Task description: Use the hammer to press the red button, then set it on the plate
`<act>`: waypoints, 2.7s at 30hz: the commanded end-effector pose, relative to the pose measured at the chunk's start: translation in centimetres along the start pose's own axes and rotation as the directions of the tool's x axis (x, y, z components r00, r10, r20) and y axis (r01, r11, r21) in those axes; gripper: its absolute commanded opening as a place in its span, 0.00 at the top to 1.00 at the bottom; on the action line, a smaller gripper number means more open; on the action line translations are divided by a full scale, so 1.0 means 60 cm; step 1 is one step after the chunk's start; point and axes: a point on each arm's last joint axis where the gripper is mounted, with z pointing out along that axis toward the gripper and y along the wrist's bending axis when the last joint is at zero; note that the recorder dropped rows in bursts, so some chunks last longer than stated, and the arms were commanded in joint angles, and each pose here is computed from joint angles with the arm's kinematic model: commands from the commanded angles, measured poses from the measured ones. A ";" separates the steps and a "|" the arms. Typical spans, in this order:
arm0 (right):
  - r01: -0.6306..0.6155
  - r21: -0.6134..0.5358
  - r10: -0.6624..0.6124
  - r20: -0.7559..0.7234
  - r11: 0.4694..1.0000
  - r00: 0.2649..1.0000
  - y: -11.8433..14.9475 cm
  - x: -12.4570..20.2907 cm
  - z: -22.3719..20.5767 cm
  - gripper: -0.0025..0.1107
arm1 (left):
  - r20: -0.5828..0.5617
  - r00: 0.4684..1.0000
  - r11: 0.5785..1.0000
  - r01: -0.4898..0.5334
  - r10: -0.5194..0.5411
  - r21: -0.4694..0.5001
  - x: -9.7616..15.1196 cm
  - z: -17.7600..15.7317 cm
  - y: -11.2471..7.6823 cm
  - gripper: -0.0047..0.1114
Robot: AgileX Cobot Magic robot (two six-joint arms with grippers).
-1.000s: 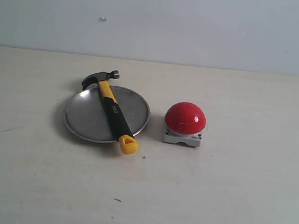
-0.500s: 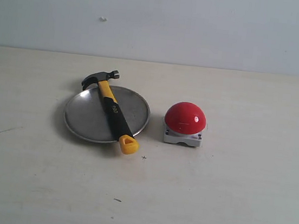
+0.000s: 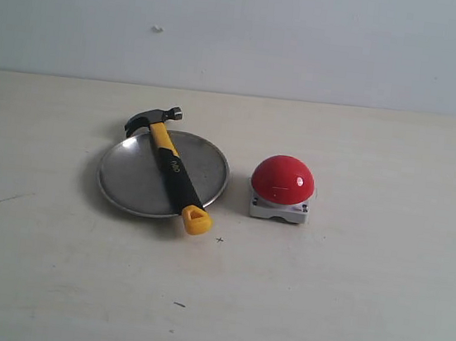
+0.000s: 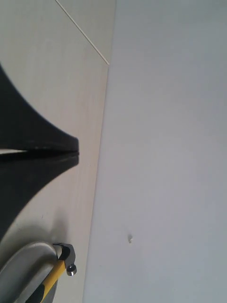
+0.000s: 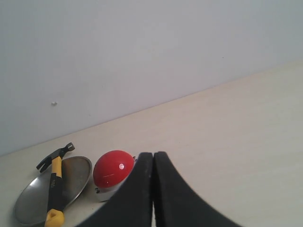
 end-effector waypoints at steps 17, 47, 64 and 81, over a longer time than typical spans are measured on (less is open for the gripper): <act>0.279 0.058 -0.285 0.209 0.958 0.936 -0.029 0.053 0.039 0.98 | 0.012 1.000 1.000 0.016 -0.016 -0.001 0.000 -0.001 0.000 0.96; 0.063 0.094 -0.081 0.194 0.994 0.978 -0.038 0.057 0.040 0.98 | 0.012 1.000 1.000 0.016 -0.016 -0.001 0.000 -0.001 0.000 0.96; 0.060 0.117 -0.075 0.134 0.991 0.988 -0.042 0.065 0.041 0.98 | 0.012 1.000 1.000 0.014 -0.014 -0.001 0.000 -0.001 0.000 0.96; 0.058 0.117 -0.073 0.135 0.991 0.988 -0.042 0.065 0.041 0.98 | 0.012 1.000 1.000 0.014 -0.014 -0.001 0.000 -0.001 0.000 0.96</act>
